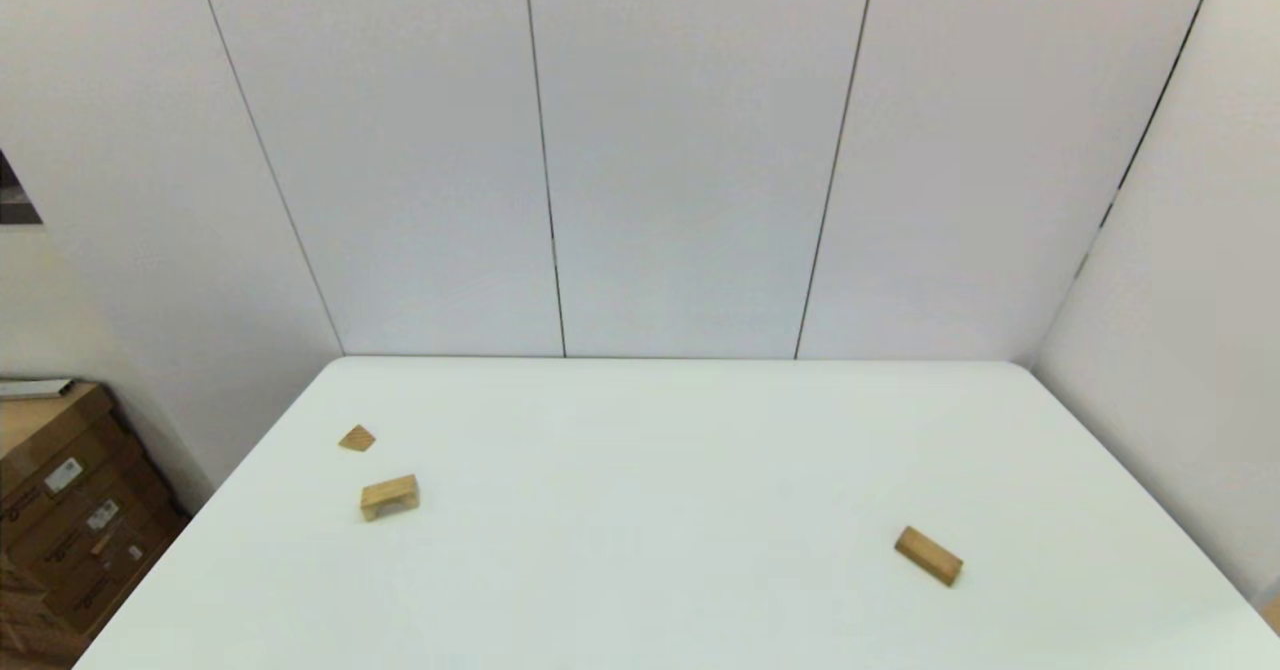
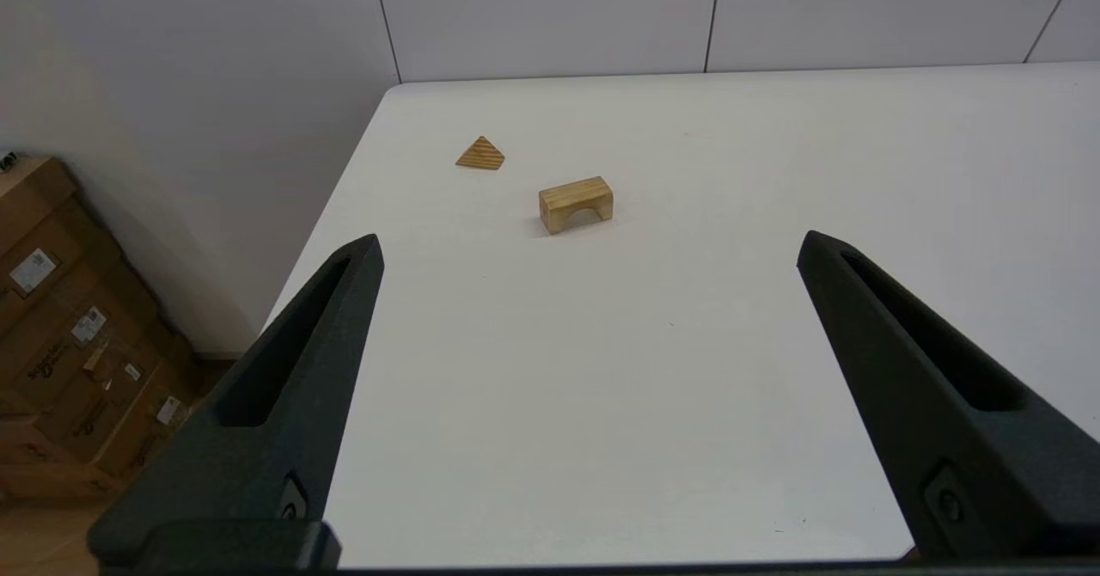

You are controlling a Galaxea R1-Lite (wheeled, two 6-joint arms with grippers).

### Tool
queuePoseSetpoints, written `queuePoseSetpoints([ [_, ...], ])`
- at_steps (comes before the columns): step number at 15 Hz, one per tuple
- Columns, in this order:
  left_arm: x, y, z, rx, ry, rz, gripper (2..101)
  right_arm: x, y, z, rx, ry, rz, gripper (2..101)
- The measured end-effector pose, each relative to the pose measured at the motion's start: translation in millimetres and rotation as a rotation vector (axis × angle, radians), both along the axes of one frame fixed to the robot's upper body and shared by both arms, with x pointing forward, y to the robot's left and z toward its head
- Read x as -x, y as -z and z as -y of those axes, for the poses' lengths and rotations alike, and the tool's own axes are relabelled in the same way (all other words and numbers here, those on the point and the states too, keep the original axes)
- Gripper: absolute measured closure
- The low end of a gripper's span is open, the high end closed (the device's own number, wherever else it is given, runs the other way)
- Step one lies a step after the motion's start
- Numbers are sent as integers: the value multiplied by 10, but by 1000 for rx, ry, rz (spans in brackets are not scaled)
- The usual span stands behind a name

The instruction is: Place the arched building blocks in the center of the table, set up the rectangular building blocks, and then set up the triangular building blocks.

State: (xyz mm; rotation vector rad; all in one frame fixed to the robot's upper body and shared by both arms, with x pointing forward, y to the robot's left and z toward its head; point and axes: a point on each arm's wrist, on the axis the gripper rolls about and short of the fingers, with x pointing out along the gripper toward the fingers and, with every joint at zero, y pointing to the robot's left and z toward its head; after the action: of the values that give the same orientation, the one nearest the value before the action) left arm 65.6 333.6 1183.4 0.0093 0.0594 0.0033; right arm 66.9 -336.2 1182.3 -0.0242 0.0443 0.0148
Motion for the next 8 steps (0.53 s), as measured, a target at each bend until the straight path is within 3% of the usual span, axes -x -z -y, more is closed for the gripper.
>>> queuePoseSetpoints([
  [5, 3, -34, 0, -10, 1, -3, 54, 0, 1, 0, 0, 0, 0, 43],
  [8, -26, -266, 0, -2, 1, -21, 54, 0, 0, 0, 0, 0, 0, 43],
])
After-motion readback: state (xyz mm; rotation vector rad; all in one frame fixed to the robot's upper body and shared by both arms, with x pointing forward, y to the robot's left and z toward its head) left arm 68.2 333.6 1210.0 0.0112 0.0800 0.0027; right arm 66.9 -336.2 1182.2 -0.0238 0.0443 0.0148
